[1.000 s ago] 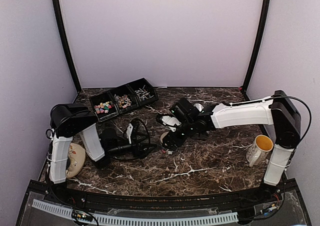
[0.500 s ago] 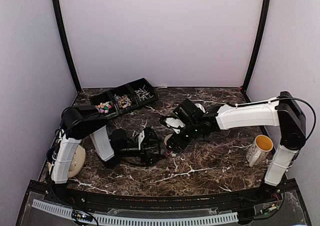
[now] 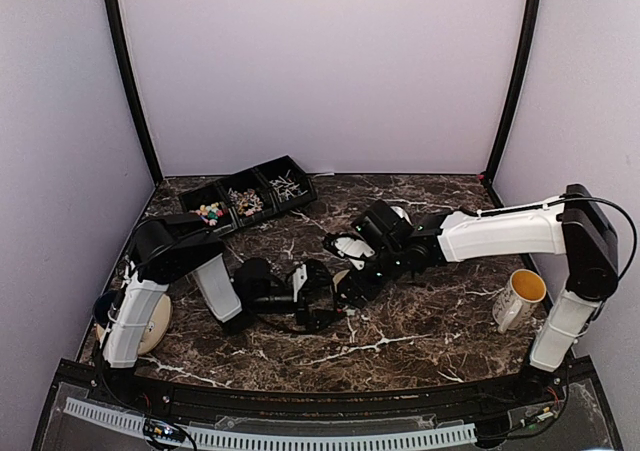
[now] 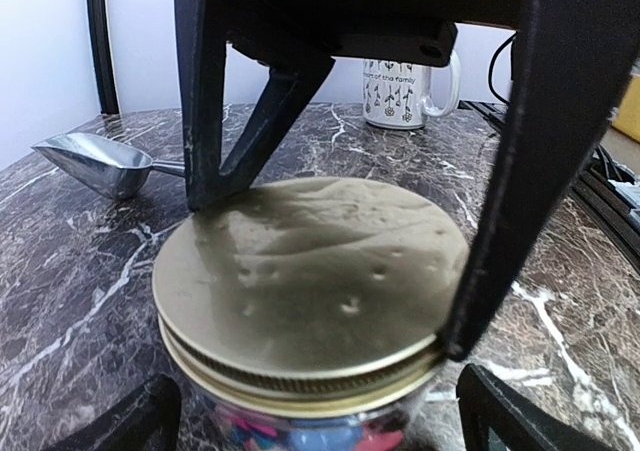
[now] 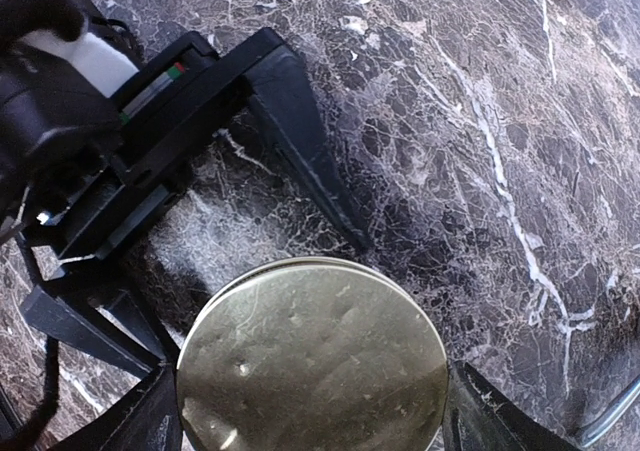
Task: Pack the candies
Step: Place the box lid on the packing box.
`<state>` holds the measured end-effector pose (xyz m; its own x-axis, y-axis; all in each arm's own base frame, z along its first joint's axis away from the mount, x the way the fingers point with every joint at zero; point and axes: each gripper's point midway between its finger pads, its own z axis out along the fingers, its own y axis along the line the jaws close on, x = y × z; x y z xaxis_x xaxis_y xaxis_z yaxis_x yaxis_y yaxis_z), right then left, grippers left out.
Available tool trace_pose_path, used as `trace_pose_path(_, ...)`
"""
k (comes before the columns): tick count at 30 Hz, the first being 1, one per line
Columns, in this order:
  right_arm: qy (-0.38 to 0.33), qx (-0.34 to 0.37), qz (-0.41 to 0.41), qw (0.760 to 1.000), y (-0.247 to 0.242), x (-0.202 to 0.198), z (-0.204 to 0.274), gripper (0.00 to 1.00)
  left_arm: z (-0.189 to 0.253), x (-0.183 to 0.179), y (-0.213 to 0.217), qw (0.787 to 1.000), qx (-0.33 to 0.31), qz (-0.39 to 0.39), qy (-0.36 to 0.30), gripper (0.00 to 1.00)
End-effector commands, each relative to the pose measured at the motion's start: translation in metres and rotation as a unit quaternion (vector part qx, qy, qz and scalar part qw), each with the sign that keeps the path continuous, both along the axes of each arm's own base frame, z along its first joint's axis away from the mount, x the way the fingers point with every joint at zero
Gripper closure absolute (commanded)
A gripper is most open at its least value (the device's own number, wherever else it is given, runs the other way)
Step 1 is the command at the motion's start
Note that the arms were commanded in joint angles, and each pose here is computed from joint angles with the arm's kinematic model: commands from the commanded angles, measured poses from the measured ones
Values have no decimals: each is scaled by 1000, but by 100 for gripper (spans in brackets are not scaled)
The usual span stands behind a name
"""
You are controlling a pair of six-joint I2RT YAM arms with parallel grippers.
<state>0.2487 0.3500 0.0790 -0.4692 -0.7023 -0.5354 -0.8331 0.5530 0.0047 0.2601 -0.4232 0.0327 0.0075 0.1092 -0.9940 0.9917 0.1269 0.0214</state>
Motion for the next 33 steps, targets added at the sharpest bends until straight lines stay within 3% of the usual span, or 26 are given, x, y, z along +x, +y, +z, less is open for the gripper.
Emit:
trace_pose_path(1,27,1,3,1000,-4,-14,-6,17,-50,-4,2,997,62,5,38,1)
trace_pose_path(9,26,-3,0,1000,-4,-13,-7,17,-63,-6,-5,996,75,-11,43,2)
trace_pose_path(23,1,5,7,1000,-5,-11,7,6,-63,-13,-3,996,71,-25,45,9)
trace_pose_path(33,-2,26,41,999,-5,-22,17,0,-61,-14,-1,996,68,-25,42,7)
